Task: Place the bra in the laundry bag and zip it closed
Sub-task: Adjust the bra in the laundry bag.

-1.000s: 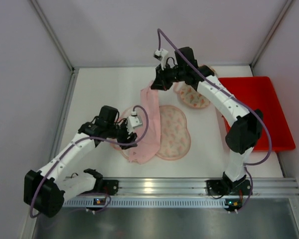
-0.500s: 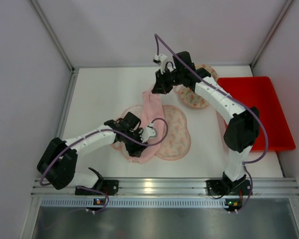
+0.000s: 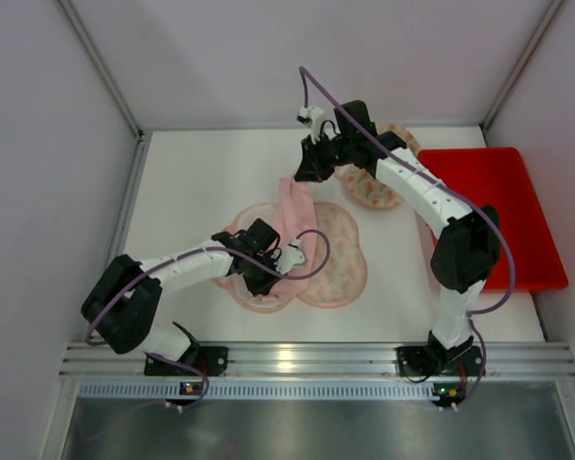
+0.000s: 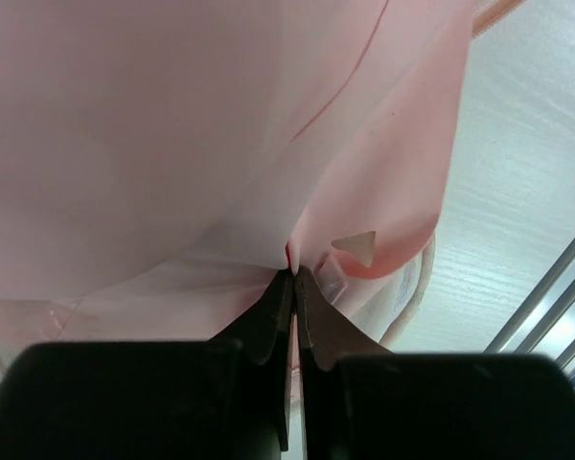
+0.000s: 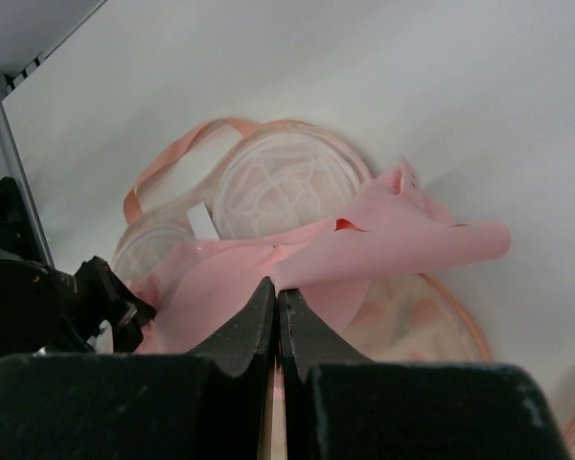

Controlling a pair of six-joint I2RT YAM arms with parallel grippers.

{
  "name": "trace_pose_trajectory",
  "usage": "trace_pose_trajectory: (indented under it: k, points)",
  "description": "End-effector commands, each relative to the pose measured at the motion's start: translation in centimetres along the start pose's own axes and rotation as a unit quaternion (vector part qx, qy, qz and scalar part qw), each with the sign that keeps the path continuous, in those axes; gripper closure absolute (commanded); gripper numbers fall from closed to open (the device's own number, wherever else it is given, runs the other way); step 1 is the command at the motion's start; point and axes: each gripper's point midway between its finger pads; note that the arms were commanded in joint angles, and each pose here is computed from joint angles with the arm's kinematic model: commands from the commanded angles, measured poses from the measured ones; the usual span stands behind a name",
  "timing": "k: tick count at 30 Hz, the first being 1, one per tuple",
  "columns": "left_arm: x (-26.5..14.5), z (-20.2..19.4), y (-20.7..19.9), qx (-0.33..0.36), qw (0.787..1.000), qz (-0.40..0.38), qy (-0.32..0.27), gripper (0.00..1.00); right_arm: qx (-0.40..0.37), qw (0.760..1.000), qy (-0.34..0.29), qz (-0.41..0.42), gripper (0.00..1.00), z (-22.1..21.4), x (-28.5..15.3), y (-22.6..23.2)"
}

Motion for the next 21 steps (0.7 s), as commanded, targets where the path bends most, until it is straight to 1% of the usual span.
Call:
trace_pose_trajectory:
  k: [1, 2, 3, 4, 7, 9, 11, 13, 16, 17, 18, 19, 20, 21]
  points:
    - [-2.2, 3.1, 0.2, 0.011, 0.998, 0.018, -0.061, 0.96, -0.017, 1.000, -0.022, 0.004, 1.00, 1.3, -0.7, 0.1]
    - [-2.6, 3.5, 0.1, 0.012, 0.997, 0.018, -0.069, 0.99, -0.020, 1.000, -0.024, 0.005, 1.00, 1.5, -0.7, 0.2]
    - [-3.4, 4.1, 0.0, 0.015, 0.996, 0.019, -0.082, 1.00, -0.021, 0.999, -0.027, 0.003, 1.00, 1.7, -0.9, 0.2]
    - [-3.9, 4.2, -0.2, 0.014, 0.996, 0.017, -0.083, 1.00, -0.020, 0.999, -0.026, 0.004, 1.00, 1.7, -1.0, 0.1]
    - [-6.1, 5.6, -0.4, 0.021, 0.993, 0.029, -0.115, 1.00, -0.026, 0.999, -0.036, 0.005, 1.00, 2.6, -1.6, 0.5]
    - [-8.1, 6.9, -0.3, 0.030, 0.988, 0.046, -0.146, 1.00, -0.033, 0.998, -0.046, 0.003, 1.00, 3.6, -2.6, 0.8]
    - [-9.8, 7.5, 0.0, 0.028, 0.984, 0.067, -0.160, 1.00, -0.034, 0.998, -0.054, -0.006, 1.00, 4.2, -3.6, 0.5]
    - [-10.7, 7.5, 0.4, 0.022, 0.983, 0.086, -0.163, 1.00, -0.033, 0.997, -0.065, -0.017, 1.00, 4.7, -5.1, 0.3]
    - [-12.2, 7.2, 2.1, 0.010, 0.977, 0.139, -0.160, 1.00, -0.016, 0.996, -0.072, -0.040, 1.00, 4.5, -7.0, -0.2]
    - [-13.1, 7.1, 3.1, 0.000, 0.973, 0.162, -0.166, 1.00, 0.002, 0.997, -0.062, -0.045, 1.00, 3.1, -6.9, -0.5]
    - [-13.7, 7.1, 3.7, -0.007, 0.970, 0.176, -0.168, 1.00, 0.005, 0.996, -0.075, -0.051, 1.00, 3.3, -8.3, 0.0]
    - [-14.3, 6.7, 4.8, -0.022, 0.966, 0.194, -0.168, 1.00, 0.039, 0.995, -0.071, -0.051, 1.00, 1.5, -7.8, 0.0]
    - [-14.9, 6.8, 5.6, -0.029, 0.963, 0.207, -0.170, 1.00, 0.047, 0.995, -0.076, -0.053, 1.00, 0.9, -8.1, 0.3]
    - [-15.3, 6.6, 6.5, -0.035, 0.960, 0.221, -0.167, 1.00, 0.045, 0.993, -0.098, -0.054, 1.00, 1.4, -9.3, 1.3]
Point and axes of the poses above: each gripper's point midway between its finger pads, its own x axis out along the fingers, its own y axis along the line the jaws close on, z = x × y, and after that the axes turned 2 degrees about -x, right-handed
